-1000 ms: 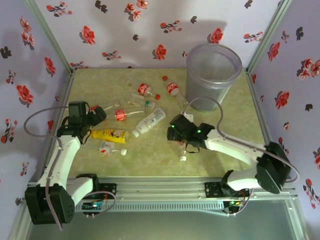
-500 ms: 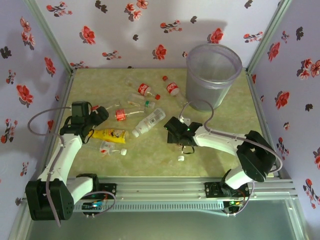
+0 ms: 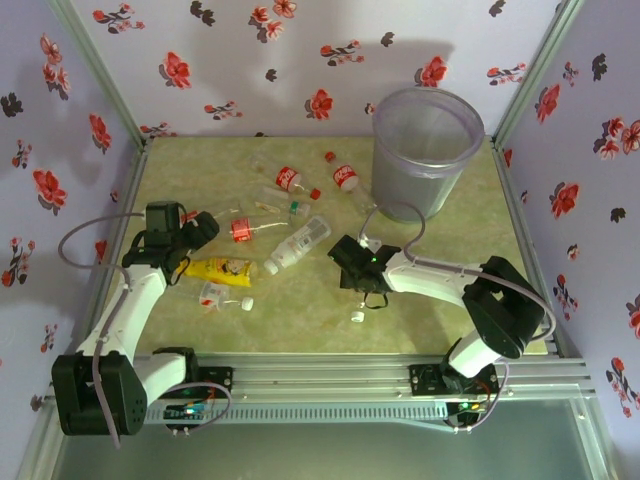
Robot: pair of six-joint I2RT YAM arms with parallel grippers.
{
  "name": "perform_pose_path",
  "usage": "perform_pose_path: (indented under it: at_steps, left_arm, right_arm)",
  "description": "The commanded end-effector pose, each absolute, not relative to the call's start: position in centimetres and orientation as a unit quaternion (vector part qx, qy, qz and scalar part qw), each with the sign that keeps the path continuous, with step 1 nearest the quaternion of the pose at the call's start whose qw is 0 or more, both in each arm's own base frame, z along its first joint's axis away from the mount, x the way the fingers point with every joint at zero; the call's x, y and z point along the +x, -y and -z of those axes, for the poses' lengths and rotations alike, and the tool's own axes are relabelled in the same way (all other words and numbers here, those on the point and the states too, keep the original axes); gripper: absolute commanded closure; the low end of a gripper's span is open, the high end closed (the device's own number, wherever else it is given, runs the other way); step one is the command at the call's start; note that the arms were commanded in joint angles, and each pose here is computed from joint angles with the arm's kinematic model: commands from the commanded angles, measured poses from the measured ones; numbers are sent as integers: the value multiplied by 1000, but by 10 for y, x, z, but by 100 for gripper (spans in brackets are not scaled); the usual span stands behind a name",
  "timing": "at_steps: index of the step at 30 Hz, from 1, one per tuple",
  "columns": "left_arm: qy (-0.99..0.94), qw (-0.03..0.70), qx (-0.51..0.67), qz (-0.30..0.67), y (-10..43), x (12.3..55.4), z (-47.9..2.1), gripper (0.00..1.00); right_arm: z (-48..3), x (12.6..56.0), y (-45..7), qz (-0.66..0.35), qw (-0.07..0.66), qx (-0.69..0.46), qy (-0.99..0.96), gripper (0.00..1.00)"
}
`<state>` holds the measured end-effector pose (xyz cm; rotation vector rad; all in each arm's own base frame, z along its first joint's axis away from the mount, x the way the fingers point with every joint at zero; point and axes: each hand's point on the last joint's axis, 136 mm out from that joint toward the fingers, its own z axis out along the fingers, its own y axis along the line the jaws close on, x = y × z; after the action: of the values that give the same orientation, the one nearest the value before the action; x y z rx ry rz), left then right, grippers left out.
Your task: Put the plastic bottles in the bin
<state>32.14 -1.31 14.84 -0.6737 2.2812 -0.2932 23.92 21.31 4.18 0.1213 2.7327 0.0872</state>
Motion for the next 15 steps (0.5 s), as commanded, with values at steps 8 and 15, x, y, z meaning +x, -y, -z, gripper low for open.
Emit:
perform_pose_path:
  at_steps: [8,15]
  left_arm:
    - [-885,365,-262,124,19,326,-146,6]
    - [-884,367,-262,125,20,329,-148,6]
  right_arm:
    - [-55,242,-205,-14,207,22,-978,48]
    - [-124,258,-217,-39,261,-31,-964,48]
